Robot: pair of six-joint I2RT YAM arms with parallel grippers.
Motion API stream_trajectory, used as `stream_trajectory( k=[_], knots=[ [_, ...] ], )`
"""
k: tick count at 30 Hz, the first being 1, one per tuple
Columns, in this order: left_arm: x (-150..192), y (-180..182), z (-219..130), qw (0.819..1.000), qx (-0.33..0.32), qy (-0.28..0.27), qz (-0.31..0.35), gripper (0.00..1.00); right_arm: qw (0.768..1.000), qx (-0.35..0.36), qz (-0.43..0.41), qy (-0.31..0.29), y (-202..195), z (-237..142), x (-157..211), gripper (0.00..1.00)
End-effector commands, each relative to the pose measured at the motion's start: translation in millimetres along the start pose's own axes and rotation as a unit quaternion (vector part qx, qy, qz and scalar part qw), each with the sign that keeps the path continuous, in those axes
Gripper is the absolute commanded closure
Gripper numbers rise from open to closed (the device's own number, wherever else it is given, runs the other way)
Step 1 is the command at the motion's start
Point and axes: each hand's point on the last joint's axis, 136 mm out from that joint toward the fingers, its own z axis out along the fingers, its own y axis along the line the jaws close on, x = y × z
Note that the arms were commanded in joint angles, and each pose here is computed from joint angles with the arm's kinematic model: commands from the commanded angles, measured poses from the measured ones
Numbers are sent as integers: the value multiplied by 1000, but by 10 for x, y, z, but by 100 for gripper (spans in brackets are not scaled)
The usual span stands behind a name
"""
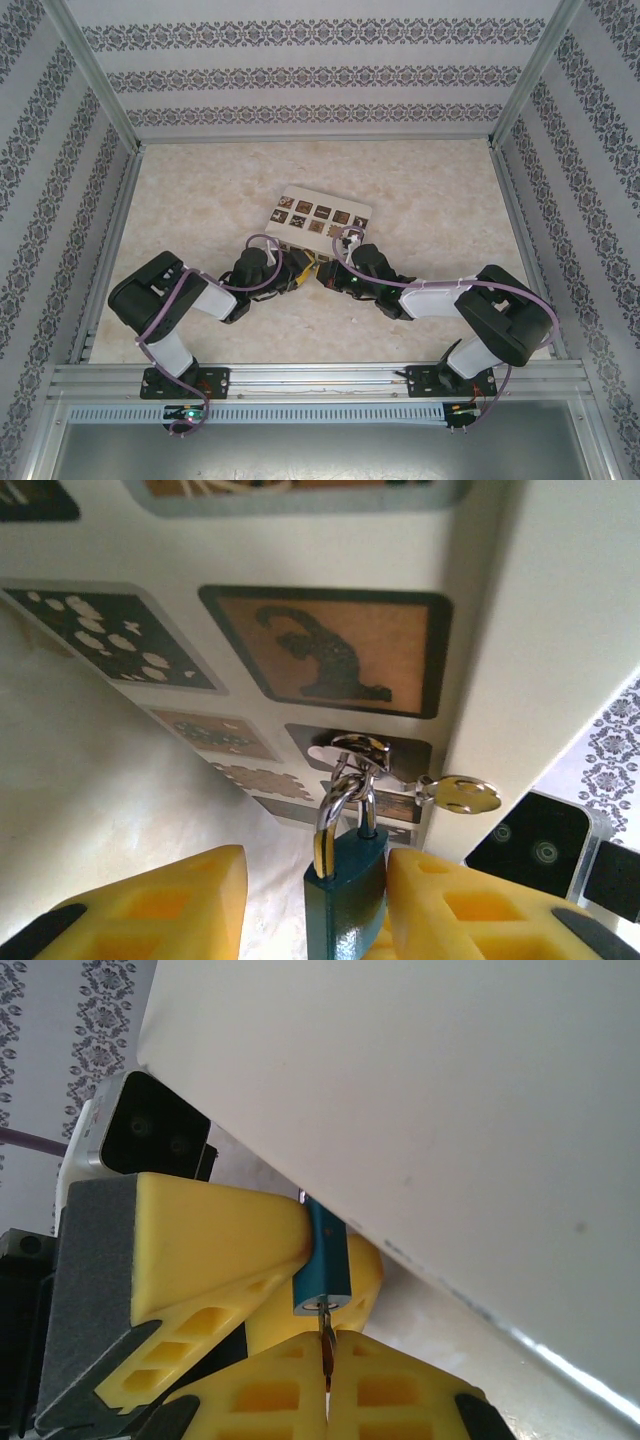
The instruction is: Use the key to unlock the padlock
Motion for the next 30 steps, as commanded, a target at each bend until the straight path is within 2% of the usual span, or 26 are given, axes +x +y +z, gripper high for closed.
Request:
stream_trajectory(
  k=[1,12,19,24,30],
  knots=[
    [55,-217,57,999,40,11,8,61,998,-51,-11,-20,330,22,-135,99],
    [33,-197,90,999,35,7,10,73,998,-52,-4,-21,330,2,-133,96],
    [50,-224,69,999,23,10,26,87,998,-47,-2,-34,292,-70,-152,85],
    [28,-298,24,999,20,2,35,89,998,-39,-13,-43,265,-158,-160,75],
    [21,-407,-18,999,24,-3,32,89,997,4,-64,-52,151,-339,-172,66]
  ],
)
